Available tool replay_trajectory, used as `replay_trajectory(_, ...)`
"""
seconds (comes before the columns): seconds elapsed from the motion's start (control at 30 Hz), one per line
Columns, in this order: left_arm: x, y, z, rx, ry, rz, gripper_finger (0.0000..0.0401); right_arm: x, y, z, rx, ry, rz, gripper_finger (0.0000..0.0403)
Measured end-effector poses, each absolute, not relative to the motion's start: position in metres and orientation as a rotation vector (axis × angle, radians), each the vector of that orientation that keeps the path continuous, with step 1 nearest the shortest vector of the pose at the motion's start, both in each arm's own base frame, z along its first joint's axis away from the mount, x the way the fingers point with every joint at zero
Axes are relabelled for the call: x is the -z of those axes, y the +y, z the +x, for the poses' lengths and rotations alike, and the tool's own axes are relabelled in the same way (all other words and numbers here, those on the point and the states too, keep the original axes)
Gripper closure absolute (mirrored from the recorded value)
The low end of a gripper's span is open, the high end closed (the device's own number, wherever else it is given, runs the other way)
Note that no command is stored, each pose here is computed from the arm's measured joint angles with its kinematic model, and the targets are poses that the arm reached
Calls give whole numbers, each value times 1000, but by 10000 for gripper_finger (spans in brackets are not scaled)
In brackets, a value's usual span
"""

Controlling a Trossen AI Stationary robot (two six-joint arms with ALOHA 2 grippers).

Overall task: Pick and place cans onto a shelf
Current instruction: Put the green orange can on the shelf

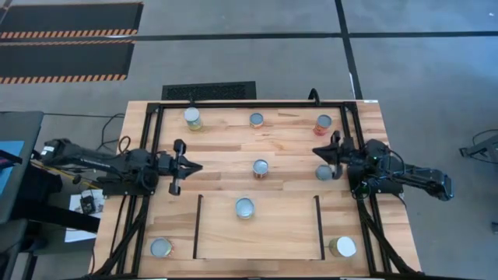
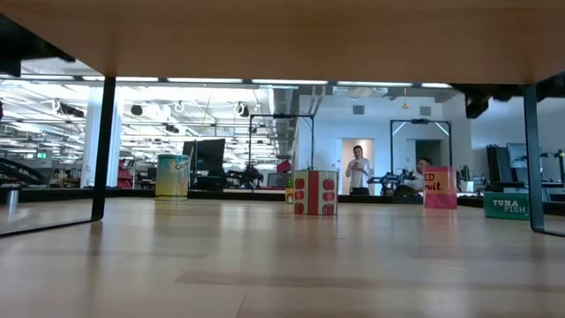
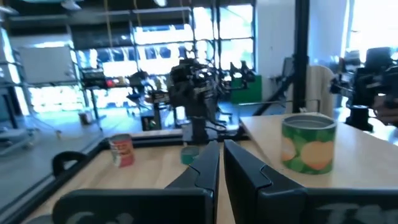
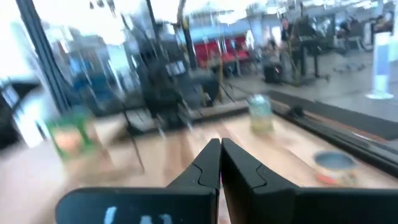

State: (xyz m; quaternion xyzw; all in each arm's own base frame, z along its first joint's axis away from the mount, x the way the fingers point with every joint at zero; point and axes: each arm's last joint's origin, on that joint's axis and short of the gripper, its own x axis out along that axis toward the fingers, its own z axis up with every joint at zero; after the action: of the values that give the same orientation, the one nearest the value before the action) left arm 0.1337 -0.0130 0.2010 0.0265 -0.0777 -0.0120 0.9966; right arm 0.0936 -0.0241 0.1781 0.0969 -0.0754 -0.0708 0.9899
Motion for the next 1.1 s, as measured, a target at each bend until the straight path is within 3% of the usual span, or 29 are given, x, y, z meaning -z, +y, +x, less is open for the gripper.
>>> replay_trajectory(0.13,-189,-8,130,-10,-187,63,388,-188,-20,92,59,-227,224,365)
replay_trajectory(0.3,-187,-5,129,-36,-192,52,388,-213,-10,86,-68,-164,256,393)
replay_trajectory(0.57,-186,-2,129,-57,-183,55,388,-248,1,70,-37,114,308,398)
replay_trajectory(1.1,-183,4,129,-103,-158,59,388,-285,46,83,-34,731,506,401)
